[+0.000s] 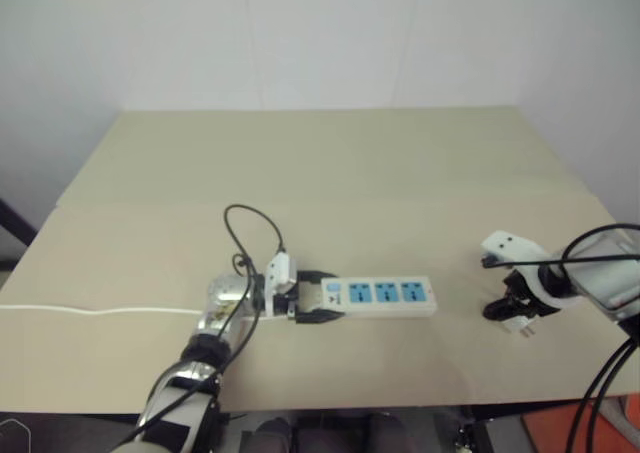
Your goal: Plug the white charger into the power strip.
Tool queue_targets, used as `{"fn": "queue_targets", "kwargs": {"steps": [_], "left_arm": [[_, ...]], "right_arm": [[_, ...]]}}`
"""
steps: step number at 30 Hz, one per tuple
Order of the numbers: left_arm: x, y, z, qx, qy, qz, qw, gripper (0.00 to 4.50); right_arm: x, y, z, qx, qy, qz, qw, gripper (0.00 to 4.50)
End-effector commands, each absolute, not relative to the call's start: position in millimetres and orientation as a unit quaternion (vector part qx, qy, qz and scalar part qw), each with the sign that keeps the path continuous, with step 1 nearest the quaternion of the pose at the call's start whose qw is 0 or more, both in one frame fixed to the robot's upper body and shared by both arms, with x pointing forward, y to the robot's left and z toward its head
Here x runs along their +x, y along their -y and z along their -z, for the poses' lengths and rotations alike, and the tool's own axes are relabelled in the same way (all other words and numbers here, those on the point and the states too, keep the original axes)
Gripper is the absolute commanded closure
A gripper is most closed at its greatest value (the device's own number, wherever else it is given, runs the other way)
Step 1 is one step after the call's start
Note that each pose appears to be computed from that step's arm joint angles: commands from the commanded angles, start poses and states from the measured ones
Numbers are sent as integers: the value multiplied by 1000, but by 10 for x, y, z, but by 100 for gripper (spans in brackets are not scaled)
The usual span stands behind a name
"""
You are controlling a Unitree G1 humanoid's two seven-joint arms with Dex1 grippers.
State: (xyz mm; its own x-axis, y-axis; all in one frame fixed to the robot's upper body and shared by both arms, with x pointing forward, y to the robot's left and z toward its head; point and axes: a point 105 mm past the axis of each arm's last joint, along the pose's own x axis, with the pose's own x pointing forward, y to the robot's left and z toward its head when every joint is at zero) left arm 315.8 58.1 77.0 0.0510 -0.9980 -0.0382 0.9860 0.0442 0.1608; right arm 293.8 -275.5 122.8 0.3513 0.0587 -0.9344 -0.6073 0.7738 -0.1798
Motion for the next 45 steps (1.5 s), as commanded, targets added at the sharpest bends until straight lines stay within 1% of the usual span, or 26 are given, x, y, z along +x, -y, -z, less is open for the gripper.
{"fn": "queue_targets", "kwargs": {"steps": [1, 3, 7, 9, 11, 15, 19, 20, 21, 24, 27, 29, 30, 32, 34, 35, 36, 39, 45], "left_arm": [[3119, -562, -704, 58, 34, 690, 720, 122], [3119, -562, -702, 58, 34, 690, 721, 122], [3117, -564, -698, 59, 32, 691, 720, 122], [3114, -568, -698, 59, 31, 692, 719, 122], [3113, -577, -700, 58, 30, 692, 719, 122], [3109, -592, -698, 59, 25, 694, 717, 122], [3115, -607, -705, 60, 24, 692, 719, 122], [3117, -611, -711, 59, 24, 692, 719, 122], [3119, -614, -719, 56, 24, 691, 720, 122], [3118, -633, -722, 56, 19, 691, 721, 122], [3122, -654, -703, 66, 12, 688, 723, 122], [3126, -656, -696, 69, 10, 685, 725, 122], [3126, -655, -694, 70, 9, 685, 725, 122], [3124, -650, -694, 70, 10, 683, 727, 122], [3123, -642, -694, 70, 10, 681, 729, 122], [3121, -640, -691, 71, 10, 681, 729, 122], [3120, -643, -688, 71, 9, 680, 730, 122], [3116, -650, -685, 72, 7, 678, 731, 122], [3095, -687, -687, 74, 2, 679, 730, 122]], "right_arm": [[2951, 2769, -1331, -273, -518, -210, 783, 269], [2956, 2773, -1342, -277, -515, -207, 784, 333], [2968, 2746, -1401, -287, -506, -211, 786, 336], [2979, 2701, -1471, -299, -491, -218, 788, 336], [3031, 2609, -1596, -305, -463, -226, 801, 336], [3150, 2269, -1905, -302, -375, -275, 832, 336], [3334, 1956, -2185, -247, -249, -318, 881, 336], [3365, 1915, -2216, -234, -227, -323, 888, 336], [3382, 1833, -2247, -215, -195, -347, 892, 336], [3362, 1587, -2310, -195, -93, -420, 881, 336], [3392, 1416, -2338, -138, -34, -462, 875, 336], [3408, 1354, -2340, -92, -20, -484, 870, 336], [3402, 1327, -2345, -74, -11, -498, 864, 336], [3347, 1251, -2379, -26, 21, -545, 838, 336], [3330, 1227, -2441, 13, 71, -561, 825, 336], [3332, 1218, -2436, 11, 89, -561, 823, 336], [3339, 1200, -2408, 5, 99, -561, 822, 336], [3347, 1134, -2256, -8, 94, -576, 812, 336], [3245, 1014, -1981, -29, 107, -630, 769, 336]]}}
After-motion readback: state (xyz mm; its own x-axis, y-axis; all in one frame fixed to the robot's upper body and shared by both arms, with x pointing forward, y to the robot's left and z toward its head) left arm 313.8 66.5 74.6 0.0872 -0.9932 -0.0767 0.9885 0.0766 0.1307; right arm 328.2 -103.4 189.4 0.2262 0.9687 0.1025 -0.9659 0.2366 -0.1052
